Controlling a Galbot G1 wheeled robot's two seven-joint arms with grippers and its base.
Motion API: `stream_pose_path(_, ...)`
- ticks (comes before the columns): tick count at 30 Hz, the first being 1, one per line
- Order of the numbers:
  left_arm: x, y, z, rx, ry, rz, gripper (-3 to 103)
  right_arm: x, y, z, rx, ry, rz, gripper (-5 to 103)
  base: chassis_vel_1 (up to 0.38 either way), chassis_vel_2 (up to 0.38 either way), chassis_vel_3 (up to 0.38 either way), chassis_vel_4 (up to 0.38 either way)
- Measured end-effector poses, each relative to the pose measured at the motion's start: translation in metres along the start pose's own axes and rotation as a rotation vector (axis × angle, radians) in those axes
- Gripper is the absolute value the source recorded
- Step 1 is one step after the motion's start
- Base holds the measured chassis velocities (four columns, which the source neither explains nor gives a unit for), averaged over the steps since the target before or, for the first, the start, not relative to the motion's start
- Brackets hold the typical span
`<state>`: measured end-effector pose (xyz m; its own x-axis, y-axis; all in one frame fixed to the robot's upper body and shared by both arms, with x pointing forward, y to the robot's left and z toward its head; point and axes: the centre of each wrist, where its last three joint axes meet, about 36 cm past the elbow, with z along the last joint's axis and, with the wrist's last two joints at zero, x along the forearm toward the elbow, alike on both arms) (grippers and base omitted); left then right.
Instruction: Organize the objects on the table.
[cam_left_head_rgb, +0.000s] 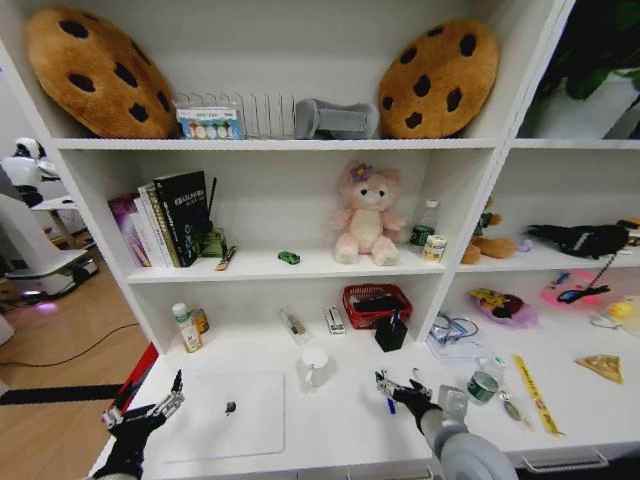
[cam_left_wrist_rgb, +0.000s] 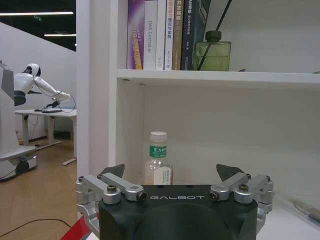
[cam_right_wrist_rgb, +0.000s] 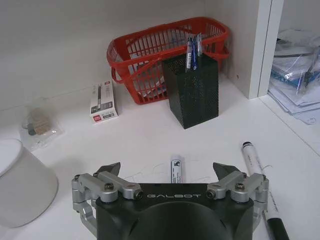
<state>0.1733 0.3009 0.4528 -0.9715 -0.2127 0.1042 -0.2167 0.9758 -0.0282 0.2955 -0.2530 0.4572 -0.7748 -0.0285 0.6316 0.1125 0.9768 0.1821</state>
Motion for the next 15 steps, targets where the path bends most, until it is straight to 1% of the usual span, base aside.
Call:
stream_pose_path(9,0.0,-0.003,0.001,0.003,0.007,-0.011,100,-0.037,-0.012,0.0,0.045,0.052,0.049,100,0.0,0.0,0.0,0.0)
stream_pose_path(11,0.0,-0.003,0.001,0.003,0.007,-0.012,100,-0.041,-0.013,0.002,0.051,0.054,0.05,101,0.0,0.0,0.0,0.0)
stream_pose_path(15,-0.002,-0.003,0.001,0.004,0.008,-0.018,100,-0.059,-0.015,0.002,0.053,0.059,0.056,98,0.0,0.0,0.0,0.0)
